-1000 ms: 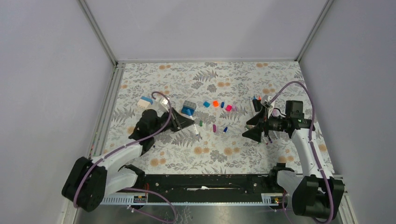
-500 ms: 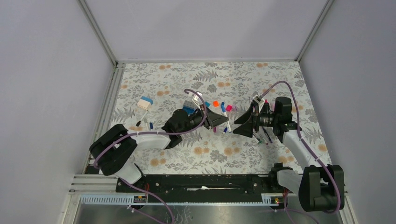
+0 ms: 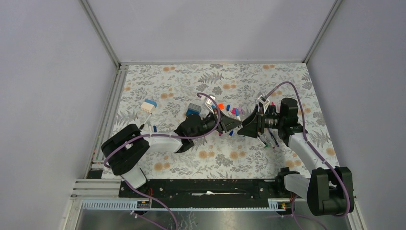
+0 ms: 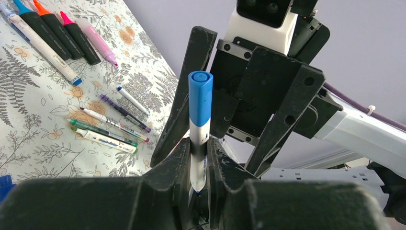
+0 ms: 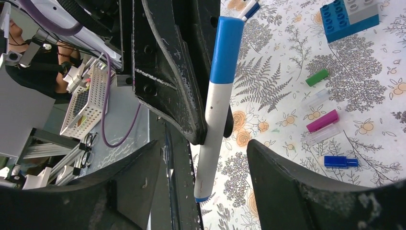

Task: Open the pen caps
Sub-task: Pick up the pen from the center of the board.

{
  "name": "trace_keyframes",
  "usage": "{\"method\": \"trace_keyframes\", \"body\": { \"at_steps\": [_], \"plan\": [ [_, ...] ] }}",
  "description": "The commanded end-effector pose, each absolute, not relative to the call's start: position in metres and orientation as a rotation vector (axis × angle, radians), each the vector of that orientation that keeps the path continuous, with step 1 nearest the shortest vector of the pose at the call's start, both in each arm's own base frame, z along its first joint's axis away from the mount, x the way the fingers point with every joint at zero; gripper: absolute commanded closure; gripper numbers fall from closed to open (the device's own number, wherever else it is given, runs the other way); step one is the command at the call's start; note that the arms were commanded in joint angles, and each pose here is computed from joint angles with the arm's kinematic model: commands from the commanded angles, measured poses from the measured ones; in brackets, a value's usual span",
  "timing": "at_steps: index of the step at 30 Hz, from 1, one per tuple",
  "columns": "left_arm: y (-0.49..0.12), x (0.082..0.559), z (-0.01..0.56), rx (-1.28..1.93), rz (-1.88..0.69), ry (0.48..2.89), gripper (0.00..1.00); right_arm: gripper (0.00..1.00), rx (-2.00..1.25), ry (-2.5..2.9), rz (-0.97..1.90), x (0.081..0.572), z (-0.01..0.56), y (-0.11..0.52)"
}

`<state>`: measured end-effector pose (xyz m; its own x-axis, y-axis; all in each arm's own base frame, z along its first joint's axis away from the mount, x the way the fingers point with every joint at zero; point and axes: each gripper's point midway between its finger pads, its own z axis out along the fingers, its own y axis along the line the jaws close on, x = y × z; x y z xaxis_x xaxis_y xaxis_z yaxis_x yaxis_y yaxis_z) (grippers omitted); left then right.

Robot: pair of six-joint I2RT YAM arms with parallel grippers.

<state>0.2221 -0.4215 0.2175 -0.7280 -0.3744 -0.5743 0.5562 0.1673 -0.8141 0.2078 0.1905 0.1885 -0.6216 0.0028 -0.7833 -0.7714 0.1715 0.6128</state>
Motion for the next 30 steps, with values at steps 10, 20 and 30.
{"method": "trace_keyframes", "body": {
  "at_steps": [10, 20, 30],
  "plan": [
    [-0.430, 0.225, 0.259, 0.175, -1.675, 1.581, 0.98, 0.78, -0.751, 1.789, 1.540, 0.205, 0.192, 0.197],
    [-0.400, 0.227, 0.286, 0.178, -1.514, 1.522, 0.54, 1.00, -0.855, 1.714, 1.571, 0.192, 0.202, 0.197],
    [-0.336, 0.237, 0.312, 0.209, -1.151, 1.436, 0.01, 1.00, -0.893, 1.639, 1.460, 0.193, 0.200, 0.179]
  ]
}}
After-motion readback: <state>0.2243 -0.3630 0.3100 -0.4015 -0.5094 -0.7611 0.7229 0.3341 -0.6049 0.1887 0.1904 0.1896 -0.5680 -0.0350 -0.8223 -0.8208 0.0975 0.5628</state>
